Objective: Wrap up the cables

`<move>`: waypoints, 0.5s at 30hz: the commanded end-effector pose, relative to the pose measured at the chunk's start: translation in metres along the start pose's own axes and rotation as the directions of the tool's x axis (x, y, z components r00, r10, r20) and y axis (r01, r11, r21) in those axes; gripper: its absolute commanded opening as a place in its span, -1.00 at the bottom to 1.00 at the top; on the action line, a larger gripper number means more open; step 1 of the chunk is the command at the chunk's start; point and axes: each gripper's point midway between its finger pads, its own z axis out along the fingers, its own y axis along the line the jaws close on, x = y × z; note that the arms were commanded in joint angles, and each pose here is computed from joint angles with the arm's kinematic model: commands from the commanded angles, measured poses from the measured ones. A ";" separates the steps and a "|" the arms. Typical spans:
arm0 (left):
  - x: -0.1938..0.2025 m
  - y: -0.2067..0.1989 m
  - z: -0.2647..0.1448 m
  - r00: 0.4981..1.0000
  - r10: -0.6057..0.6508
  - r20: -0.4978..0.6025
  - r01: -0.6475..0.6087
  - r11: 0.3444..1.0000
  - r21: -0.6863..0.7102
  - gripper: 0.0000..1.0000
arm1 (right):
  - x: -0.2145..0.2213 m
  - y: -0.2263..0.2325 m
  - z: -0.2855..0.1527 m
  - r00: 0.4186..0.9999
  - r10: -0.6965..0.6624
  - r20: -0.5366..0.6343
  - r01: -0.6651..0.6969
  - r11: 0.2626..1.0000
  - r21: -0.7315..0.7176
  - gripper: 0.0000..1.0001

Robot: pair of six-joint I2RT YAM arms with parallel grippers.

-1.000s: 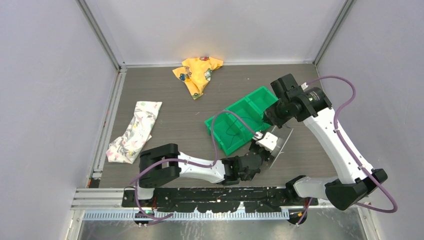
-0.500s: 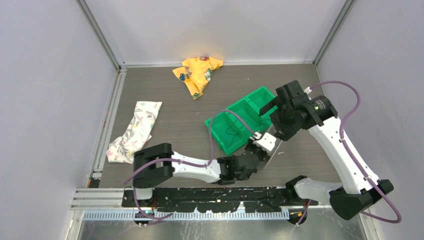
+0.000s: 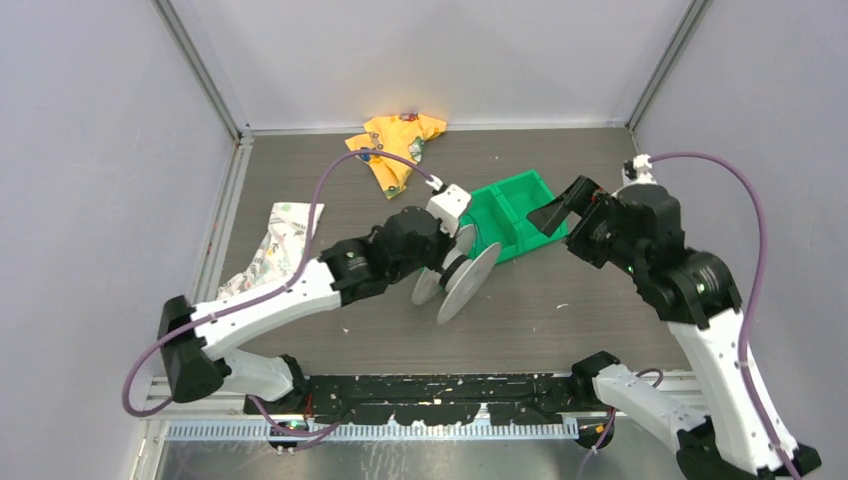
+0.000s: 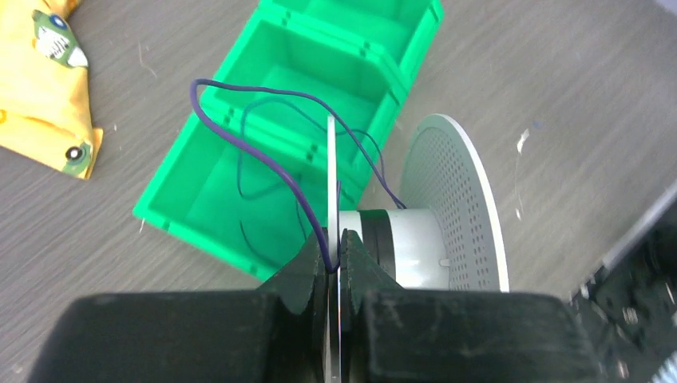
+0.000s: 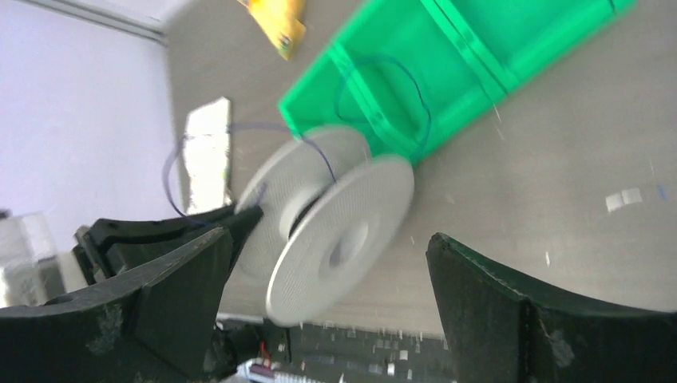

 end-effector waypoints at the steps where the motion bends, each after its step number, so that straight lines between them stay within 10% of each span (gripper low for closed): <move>1: -0.006 0.004 -0.066 0.987 0.081 -0.137 -0.056 0.982 0.180 -0.99 | -0.038 0.037 -0.014 0.939 -0.170 0.299 0.248 0.937 -0.246 0.91; 5: -0.023 0.023 -0.110 0.986 0.071 -0.151 -0.034 0.971 0.236 -0.99 | -0.044 0.037 0.001 0.877 -0.187 0.443 0.339 0.895 -0.292 0.91; 15: -0.065 0.017 -0.215 0.983 0.145 -0.111 -0.085 0.900 0.427 -0.99 | 0.022 0.098 0.068 0.886 -0.366 0.285 0.460 0.617 -0.638 0.68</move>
